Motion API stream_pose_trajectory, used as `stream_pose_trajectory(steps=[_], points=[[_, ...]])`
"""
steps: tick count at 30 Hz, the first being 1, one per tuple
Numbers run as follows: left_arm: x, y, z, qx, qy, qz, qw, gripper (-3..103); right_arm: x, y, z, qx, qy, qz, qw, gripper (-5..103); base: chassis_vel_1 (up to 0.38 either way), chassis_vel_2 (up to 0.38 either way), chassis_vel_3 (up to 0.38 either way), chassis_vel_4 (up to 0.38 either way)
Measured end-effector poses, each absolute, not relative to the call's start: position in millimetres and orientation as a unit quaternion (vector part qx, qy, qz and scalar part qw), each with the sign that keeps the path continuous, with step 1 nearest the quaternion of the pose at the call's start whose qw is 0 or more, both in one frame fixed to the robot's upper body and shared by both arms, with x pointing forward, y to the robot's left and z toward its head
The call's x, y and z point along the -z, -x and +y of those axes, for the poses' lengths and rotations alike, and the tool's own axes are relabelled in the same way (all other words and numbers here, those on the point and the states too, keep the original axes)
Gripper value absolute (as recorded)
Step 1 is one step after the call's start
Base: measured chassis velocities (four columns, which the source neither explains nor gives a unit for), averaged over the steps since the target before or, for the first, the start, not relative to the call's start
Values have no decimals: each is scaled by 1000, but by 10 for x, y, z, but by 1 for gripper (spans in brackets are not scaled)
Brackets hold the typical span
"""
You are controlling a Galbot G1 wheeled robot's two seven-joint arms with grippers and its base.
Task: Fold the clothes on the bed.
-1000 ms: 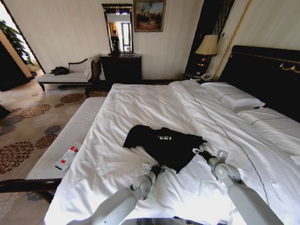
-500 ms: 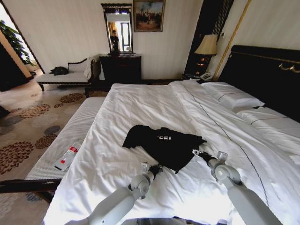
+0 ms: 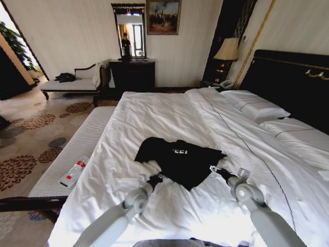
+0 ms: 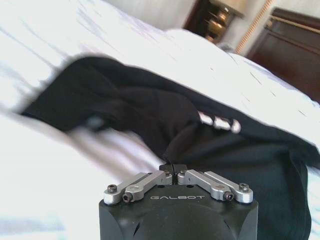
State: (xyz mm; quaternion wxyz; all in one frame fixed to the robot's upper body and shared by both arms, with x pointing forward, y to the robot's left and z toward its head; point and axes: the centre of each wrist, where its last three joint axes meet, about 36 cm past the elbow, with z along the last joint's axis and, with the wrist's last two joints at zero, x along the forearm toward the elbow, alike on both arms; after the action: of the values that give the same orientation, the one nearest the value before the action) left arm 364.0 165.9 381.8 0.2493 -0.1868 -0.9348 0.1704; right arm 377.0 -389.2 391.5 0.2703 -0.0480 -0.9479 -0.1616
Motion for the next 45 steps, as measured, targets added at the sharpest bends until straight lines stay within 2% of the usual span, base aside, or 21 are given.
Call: stream_pose_trajectory(steps=[14, 21, 30, 32, 34, 36, 37, 40, 43, 45], points=[[-3998, -3115, 2375, -136, 153, -941, 270, 0, -3996, -3421, -3809, 163, 55, -938, 301, 100, 0, 0, 0, 0], [-3966, -3086, 2380, -144, 141, -941, 274, 0, -3957, -3331, -3796, 192, 47, -925, 325, 100, 0, 0, 0, 0], [-3888, -3132, 2190, -154, 143, -937, 277, 0, -3839, -3526, -3726, 276, 34, -901, 333, 101, 0, 0, 0, 0], [-3888, -3132, 2202, -152, 142, -938, 278, 0, -3798, -3600, -3737, 277, 38, -902, 329, 95, 0, 0, 0, 0], [-3887, -3131, 2208, -152, 142, -938, 279, 0, -3782, -3633, -3752, 275, 42, -904, 326, 95, 0, 0, 0, 0], [-3883, -3123, 2222, -150, 140, -938, 280, 0, -3772, -3677, -3788, 271, 46, -905, 324, 85, 0, 0, 0, 0], [-3883, -3123, 2222, -150, 140, -938, 280, 0, -3772, -3677, -3788, 271, 46, -905, 324, 85, 0, 0, 0, 0], [-3870, -3106, 2228, -152, 139, -937, 282, 0, -3766, -3677, -3791, 270, 45, -905, 324, 68, 0, 0, 0, 0], [-3858, -3104, 2219, -153, 138, -937, 283, 0, -3759, -3670, -3784, 272, 45, -905, 324, 63, 0, 0, 0, 0], [-3849, -3095, 2198, -154, 139, -936, 283, 0, -3758, -3670, -3781, 274, 44, -905, 322, 52, 0, 0, 0, 0]])
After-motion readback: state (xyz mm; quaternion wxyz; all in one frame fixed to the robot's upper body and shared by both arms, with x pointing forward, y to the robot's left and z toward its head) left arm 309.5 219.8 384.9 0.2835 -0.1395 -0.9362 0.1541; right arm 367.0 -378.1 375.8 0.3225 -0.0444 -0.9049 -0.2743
